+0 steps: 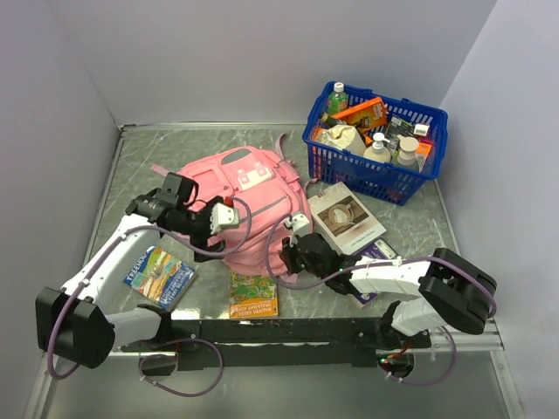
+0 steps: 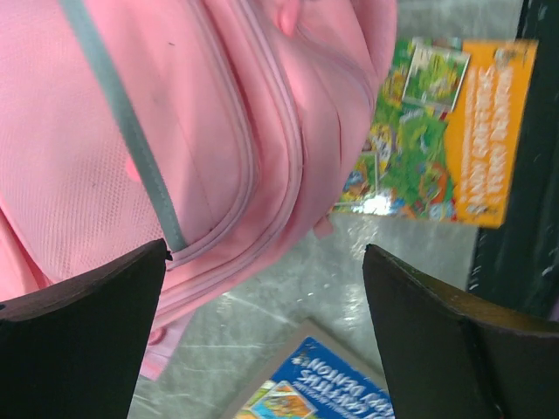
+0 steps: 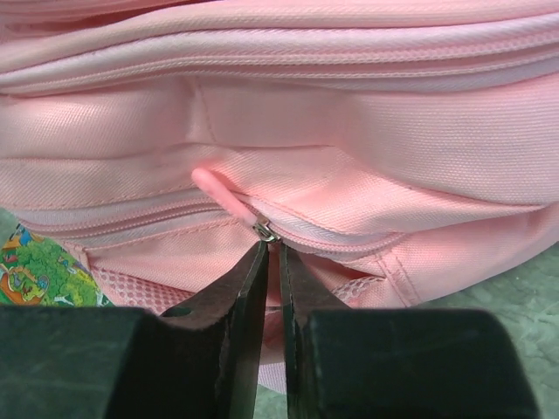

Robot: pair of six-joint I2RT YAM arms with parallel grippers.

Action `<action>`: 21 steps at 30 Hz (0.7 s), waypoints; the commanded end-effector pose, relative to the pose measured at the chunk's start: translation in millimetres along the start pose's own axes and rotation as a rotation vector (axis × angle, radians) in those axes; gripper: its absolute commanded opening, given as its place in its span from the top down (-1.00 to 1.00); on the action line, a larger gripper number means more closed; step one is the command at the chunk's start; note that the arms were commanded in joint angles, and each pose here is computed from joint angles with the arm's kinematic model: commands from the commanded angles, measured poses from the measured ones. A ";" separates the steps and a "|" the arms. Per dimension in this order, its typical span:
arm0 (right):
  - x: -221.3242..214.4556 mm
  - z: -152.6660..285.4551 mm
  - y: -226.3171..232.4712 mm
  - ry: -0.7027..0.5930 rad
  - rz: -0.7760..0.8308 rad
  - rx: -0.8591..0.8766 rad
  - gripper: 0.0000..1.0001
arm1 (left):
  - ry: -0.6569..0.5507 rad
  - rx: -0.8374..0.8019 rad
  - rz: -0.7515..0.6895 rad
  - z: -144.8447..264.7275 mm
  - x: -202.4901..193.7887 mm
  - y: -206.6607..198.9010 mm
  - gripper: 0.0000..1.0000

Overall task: Pack the student bag
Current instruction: Unzip the student bag at the center of the board.

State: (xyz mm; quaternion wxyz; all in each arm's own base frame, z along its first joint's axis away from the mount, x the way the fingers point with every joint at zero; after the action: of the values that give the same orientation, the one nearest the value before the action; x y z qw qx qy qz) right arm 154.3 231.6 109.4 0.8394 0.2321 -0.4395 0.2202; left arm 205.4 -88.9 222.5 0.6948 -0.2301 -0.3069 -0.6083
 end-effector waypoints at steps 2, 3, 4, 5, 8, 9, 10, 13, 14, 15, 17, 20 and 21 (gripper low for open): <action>1.4 4.6 -11.3 0.021 -0.007 -0.037 0.63 | 0.075 -0.010 -0.318 -12.3 -8.3 5.8 -0.93; 2.9 4.6 -11.5 0.018 -0.008 -0.035 0.63 | 0.091 -0.008 -0.335 -14.5 -11.1 7.9 -0.93; 2.8 4.7 -12.1 0.022 -0.008 -0.040 0.64 | 0.105 0.004 -0.355 -17.0 -12.0 12.5 -0.93; 4.8 4.6 -11.2 0.017 -0.009 -0.035 0.64 | 0.127 0.013 -0.395 -18.9 -12.5 15.7 -0.93; 6.6 4.6 -11.7 0.012 -0.021 -0.034 0.64 | 0.175 0.020 -0.501 -31.2 -16.4 19.4 -0.96; 6.7 4.5 -12.4 0.014 -0.025 -0.032 0.64 | 0.228 0.018 -0.519 -36.3 -26.3 17.8 -0.98; 6.8 4.5 -12.6 0.014 -0.029 -0.032 0.64 | 0.242 0.033 -0.546 -39.4 -28.8 19.0 -1.00; 6.0 5.0 -15.4 0.017 -0.034 -0.029 0.65 | 0.247 0.160 -0.598 -49.8 -27.7 33.6 -0.79; 5.8 5.5 -16.2 0.018 -0.033 -0.029 0.66 | 0.245 0.172 -0.598 -50.7 -26.3 36.3 -0.74; 5.4 5.9 -16.6 0.021 -0.034 -0.028 0.66 | 0.234 0.194 -0.605 -51.9 -23.6 40.4 -0.62; 5.0 6.8 -18.3 0.022 -0.037 -0.030 0.68 | 0.230 0.202 -0.617 -54.5 -24.1 42.5 -0.51; 2.9 6.9 -20.8 0.027 -0.045 -0.026 0.71 | 0.226 0.227 -0.621 -58.5 -28.9 42.4 -0.05; 3.0 6.8 -20.8 0.026 -0.048 -0.022 0.72 | 0.219 0.243 -0.621 -58.5 -27.5 44.1 0.28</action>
State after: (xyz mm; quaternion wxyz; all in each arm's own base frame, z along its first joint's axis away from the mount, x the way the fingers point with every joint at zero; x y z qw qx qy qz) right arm 162.7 222.2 113.0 0.8448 0.2446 -0.4277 0.2087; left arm 237.7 -99.9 159.1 0.5466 -0.0288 -0.3105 -0.7772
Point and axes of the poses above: each gripper's point midway between its finger pads, its own z axis back along the fingers, its own y axis along the line the jaws close on, x = y × z, the point moved 10 cm from there along z, back along the fingers
